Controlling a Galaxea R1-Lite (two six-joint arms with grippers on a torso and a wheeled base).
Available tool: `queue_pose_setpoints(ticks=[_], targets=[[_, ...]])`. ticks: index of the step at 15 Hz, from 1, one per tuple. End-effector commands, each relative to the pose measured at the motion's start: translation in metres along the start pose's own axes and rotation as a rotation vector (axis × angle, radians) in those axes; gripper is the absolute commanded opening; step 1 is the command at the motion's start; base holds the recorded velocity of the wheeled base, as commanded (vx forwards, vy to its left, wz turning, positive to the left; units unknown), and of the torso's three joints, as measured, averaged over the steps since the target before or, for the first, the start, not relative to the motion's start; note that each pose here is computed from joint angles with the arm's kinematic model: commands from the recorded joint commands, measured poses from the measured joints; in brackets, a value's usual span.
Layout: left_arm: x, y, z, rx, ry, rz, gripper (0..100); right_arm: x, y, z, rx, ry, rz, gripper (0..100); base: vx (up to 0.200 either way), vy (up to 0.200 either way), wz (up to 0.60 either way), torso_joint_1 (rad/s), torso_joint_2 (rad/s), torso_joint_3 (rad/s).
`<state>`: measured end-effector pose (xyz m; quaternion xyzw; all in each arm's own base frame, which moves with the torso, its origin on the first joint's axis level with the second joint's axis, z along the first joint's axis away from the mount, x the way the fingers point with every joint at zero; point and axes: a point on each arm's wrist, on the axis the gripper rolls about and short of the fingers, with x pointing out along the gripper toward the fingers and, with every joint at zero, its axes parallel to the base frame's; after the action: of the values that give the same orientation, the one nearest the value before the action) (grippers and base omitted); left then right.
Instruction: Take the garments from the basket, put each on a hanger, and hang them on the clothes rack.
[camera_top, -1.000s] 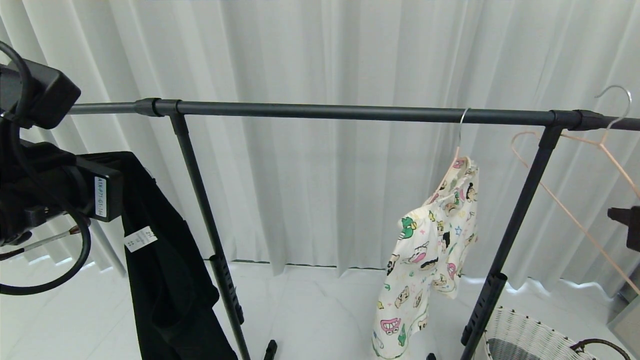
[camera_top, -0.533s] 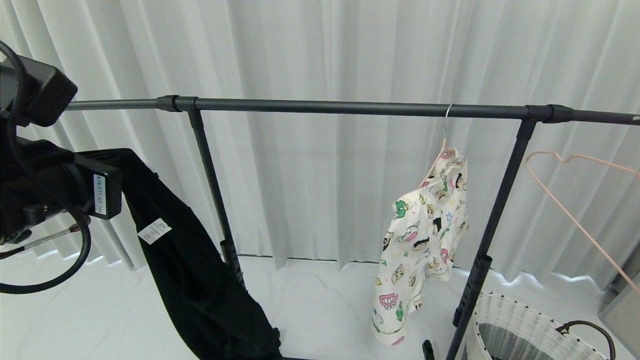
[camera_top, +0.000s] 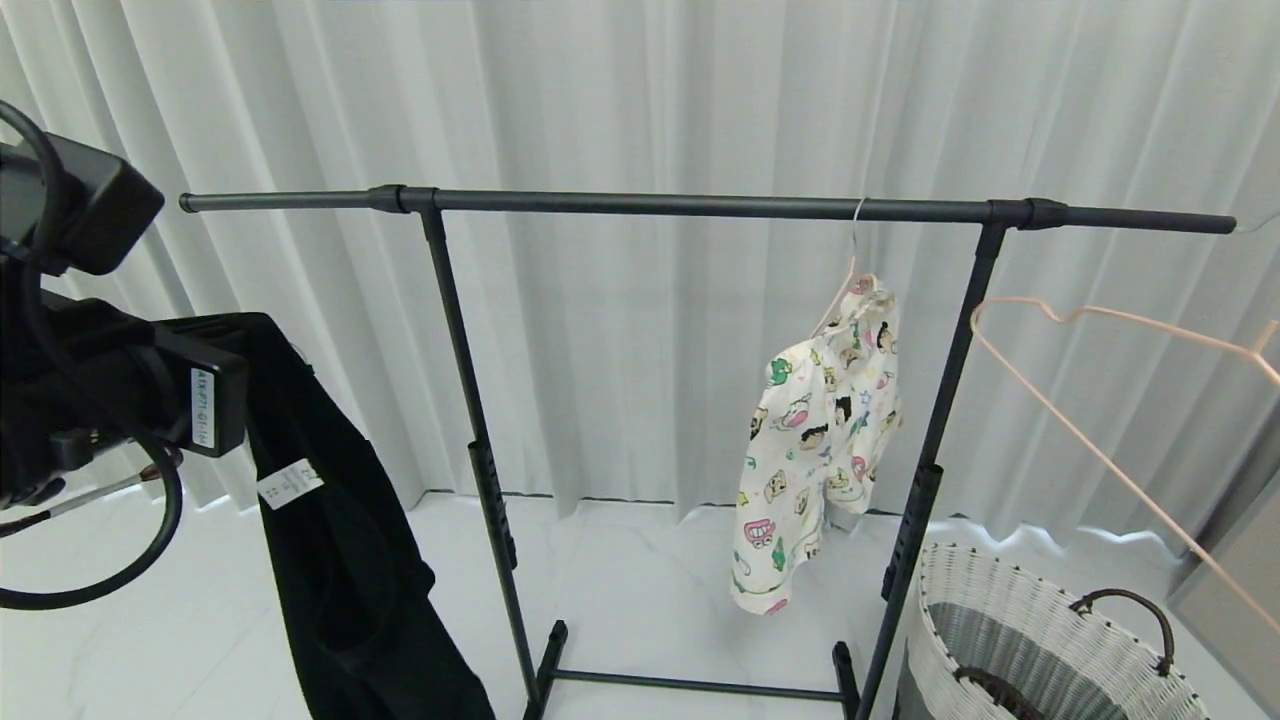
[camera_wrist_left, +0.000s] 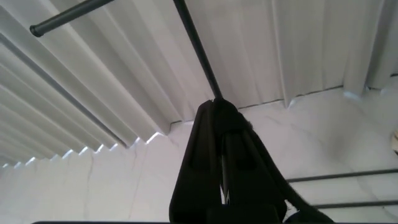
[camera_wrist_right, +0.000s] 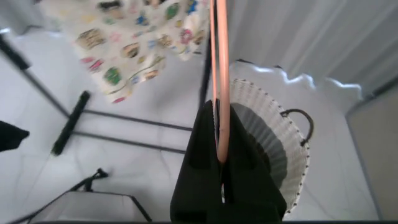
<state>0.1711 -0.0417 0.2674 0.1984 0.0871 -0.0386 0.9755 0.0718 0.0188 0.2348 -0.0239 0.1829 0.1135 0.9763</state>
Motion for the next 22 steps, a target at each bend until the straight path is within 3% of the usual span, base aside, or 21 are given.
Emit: queue_pose_setpoints(ticks=[1, 3, 4, 5, 9, 12, 14, 22], targets=[[-0.006, -0.012, -0.006, 0.017, -0.001, -0.062, 0, 0.006, 0.009, 0.001, -0.036, 0.014, 0.129, 0, 0.000, 0.000, 0.00, 0.000, 0.00, 0.000], [-0.010, -0.024, -0.009, 0.025, -0.008, -0.124, 0, 0.011, 0.013, 0.004, -0.044, 0.012, 0.189, 0, 0.000, 0.000, 0.00, 0.000, 0.00, 0.000], [-0.011, -0.038, -0.009, 0.019, -0.005, -0.180, 0, 0.019, 0.022, 0.008, -0.062, 0.008, 0.335, 0, 0.000, 0.000, 0.00, 0.000, 0.00, 0.000], [-0.004, -0.045, -0.007, 0.014, 0.015, -0.176, 0, 0.022, 0.028, 0.008, -0.078, 0.024, 0.410, 0, 0.000, 0.000, 0.00, 0.000, 0.00, 0.000], [0.046, -0.061, 0.009, -0.104, 0.127, 0.013, 0, 0.031, 0.066, 0.005, -0.137, 0.104, 0.690, 0, 0.000, 0.000, 0.00, 0.000, 0.00, 0.000], [0.071, -0.069, 0.016, -0.171, 0.151, 0.094, 0, 0.027, 0.099, 0.009, -0.039, 0.119, 0.883, 0, 0.000, 0.000, 0.00, 0.000, 0.00, 0.000], [0.077, -0.070, 0.021, -0.208, 0.142, 0.108, 0, 0.026, 0.110, 0.007, -0.030, 0.152, 0.933, 0, 0.000, 0.000, 0.00, 0.000, 0.00, 0.000], [0.070, -0.075, 0.028, -0.277, 0.113, 0.084, 0, 0.063, 0.143, 0.000, -0.031, 0.196, 0.909, 0, 0.000, 0.000, 0.00, 0.000, 0.00, 0.000]])
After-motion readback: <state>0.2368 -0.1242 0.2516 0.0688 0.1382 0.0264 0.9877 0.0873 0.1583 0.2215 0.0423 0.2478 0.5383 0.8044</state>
